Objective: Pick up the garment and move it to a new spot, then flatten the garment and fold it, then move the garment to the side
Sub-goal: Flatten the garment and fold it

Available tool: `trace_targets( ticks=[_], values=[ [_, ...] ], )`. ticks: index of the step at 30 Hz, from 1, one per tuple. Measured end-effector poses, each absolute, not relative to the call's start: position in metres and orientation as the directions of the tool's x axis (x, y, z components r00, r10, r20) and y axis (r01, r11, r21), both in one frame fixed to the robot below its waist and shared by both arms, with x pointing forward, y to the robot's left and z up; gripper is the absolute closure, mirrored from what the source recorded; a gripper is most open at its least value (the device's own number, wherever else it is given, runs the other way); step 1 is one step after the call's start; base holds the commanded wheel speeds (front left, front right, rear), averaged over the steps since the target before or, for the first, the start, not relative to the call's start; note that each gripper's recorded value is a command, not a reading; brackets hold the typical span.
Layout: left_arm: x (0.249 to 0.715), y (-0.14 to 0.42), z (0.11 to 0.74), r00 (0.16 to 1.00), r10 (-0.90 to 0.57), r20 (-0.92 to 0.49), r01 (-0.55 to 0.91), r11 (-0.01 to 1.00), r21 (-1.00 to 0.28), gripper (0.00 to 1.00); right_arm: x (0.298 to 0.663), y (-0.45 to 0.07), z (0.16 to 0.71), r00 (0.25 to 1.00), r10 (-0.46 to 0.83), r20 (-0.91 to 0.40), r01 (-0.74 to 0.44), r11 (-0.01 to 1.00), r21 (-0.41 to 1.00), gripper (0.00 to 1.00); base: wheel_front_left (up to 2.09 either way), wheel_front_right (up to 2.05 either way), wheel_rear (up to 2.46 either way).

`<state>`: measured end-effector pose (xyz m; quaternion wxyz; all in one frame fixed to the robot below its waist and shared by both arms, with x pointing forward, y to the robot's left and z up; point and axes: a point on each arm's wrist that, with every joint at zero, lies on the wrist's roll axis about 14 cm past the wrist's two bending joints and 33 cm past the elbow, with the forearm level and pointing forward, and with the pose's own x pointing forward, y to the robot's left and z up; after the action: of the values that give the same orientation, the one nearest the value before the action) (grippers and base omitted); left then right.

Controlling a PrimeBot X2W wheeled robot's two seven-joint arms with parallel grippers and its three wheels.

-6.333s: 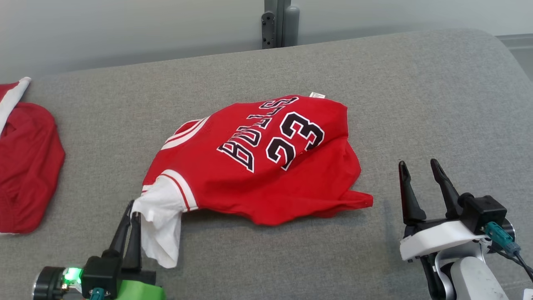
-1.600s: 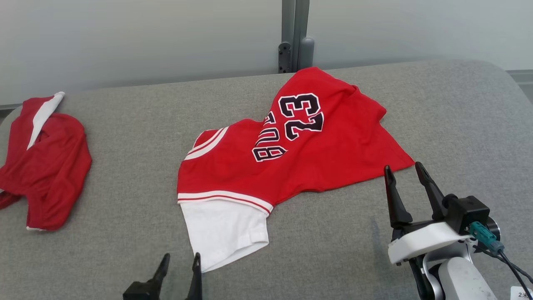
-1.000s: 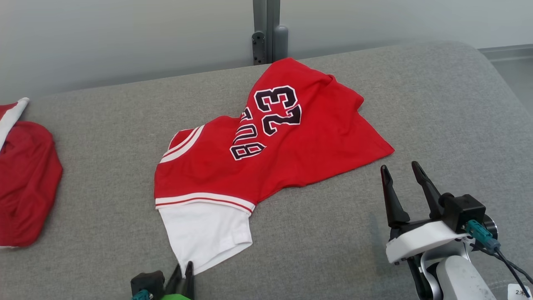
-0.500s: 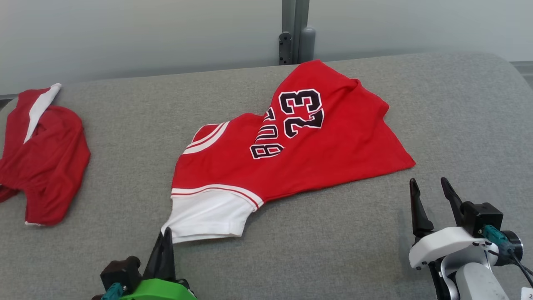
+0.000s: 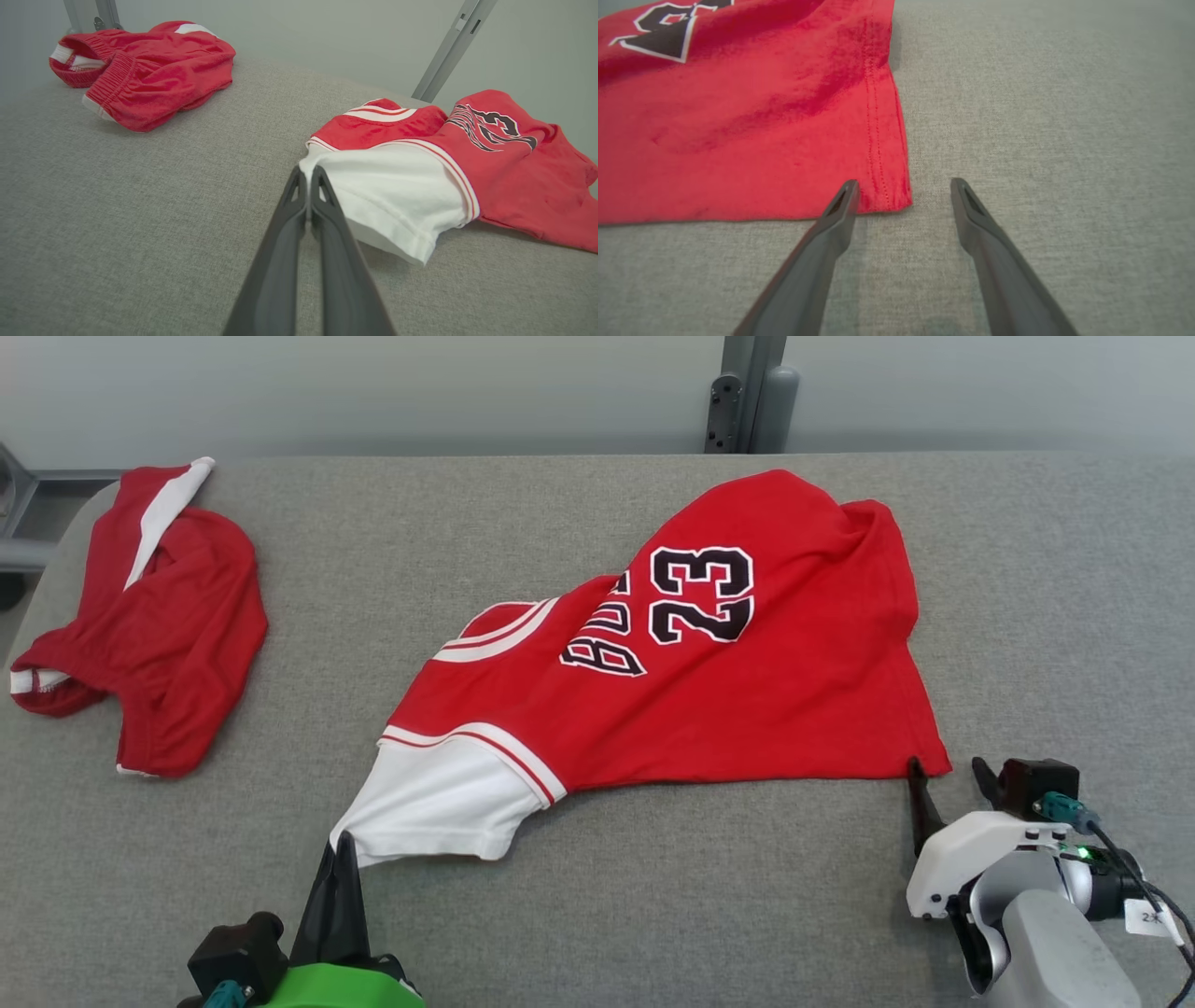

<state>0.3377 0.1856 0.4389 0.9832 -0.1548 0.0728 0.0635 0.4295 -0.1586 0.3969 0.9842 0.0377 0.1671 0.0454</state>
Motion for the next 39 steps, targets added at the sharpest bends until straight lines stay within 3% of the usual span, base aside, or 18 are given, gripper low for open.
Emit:
trace_targets(
  ticks=[5,6,7,8,10,11,17,22,26,32,39],
  values=[
    [0.337,0.188,0.434,0.977,0.115,-0.18,-0.165,0.941,-0.297,1.0,0.435,-0.144,0.379,0.905,0.139,-0.403,-0.103,0.989,0.109,0.01,0.0,0.0,0.0],
    [0.337,0.189,0.433,0.976,0.117,-0.182,-0.168,0.94,-0.297,1.0,0.436,-0.142,0.379,0.902,0.144,-0.407,-0.107,0.988,0.111,0.12,0.0,0.0,0.0],
    [0.337,0.189,0.433,0.976,0.118,-0.182,-0.169,0.939,-0.298,1.0,0.438,-0.141,0.378,0.9,0.147,-0.41,-0.109,0.987,0.115,0.4,0.0,0.0,0.0],
    [0.337,0.189,0.434,0.976,0.118,-0.181,-0.169,0.939,-0.3,1.0,0.439,-0.139,0.378,0.899,0.151,-0.412,-0.111,0.987,0.118,0.53,0.0,0.0,0.0],
    [0.339,0.189,0.435,0.977,0.117,-0.177,-0.168,0.937,-0.306,1.0,0.441,-0.135,0.379,0.896,0.16,-0.415,-0.115,0.985,0.132,0.91,0.0,0.0,0.0],
    [0.34,0.188,0.436,0.978,0.115,-0.174,-0.165,0.936,-0.311,1.0,0.442,-0.133,0.38,0.897,0.164,-0.411,-0.112,0.983,0.149,1.0,0.0,0.0,0.0],
    [0.352,0.184,0.452,0.989,0.097,-0.115,-0.134,0.915,-0.381,1.0,0.453,-0.128,0.404,0.935,0.165,-0.313,-0.087,0.965,0.249,1.0,0.0,0.0,0.0],
    [0.367,0.182,0.484,0.996,0.089,-0.01,-0.083,0.877,-0.474,1.0,0.465,-0.117,0.455,0.972,0.188,-0.142,-0.129,0.929,0.346,1.0,0.0,0.0,0.0],
    [0.379,0.18,0.519,0.991,0.079,0.103,-0.012,0.845,-0.534,1.0,0.467,-0.13,0.501,0.983,0.181,0.005,-0.172,0.922,0.348,1.0,0.0,0.0,0.0],
    [0.384,0.175,0.594,0.946,0.055,0.321,0.156,0.788,-0.595,1.0,0.45,-0.153,0.57,0.967,0.153,0.203,-0.223,0.892,0.392,1.0,0.0,0.0,0.0],
    [0.363,0.168,0.686,0.84,0.006,0.543,0.37,0.725,-0.581,1.0,0.402,-0.177,0.661,0.884,0.124,0.45,-0.334,0.841,0.425,1.0,0.0,0.0,0.0]
  ],
)
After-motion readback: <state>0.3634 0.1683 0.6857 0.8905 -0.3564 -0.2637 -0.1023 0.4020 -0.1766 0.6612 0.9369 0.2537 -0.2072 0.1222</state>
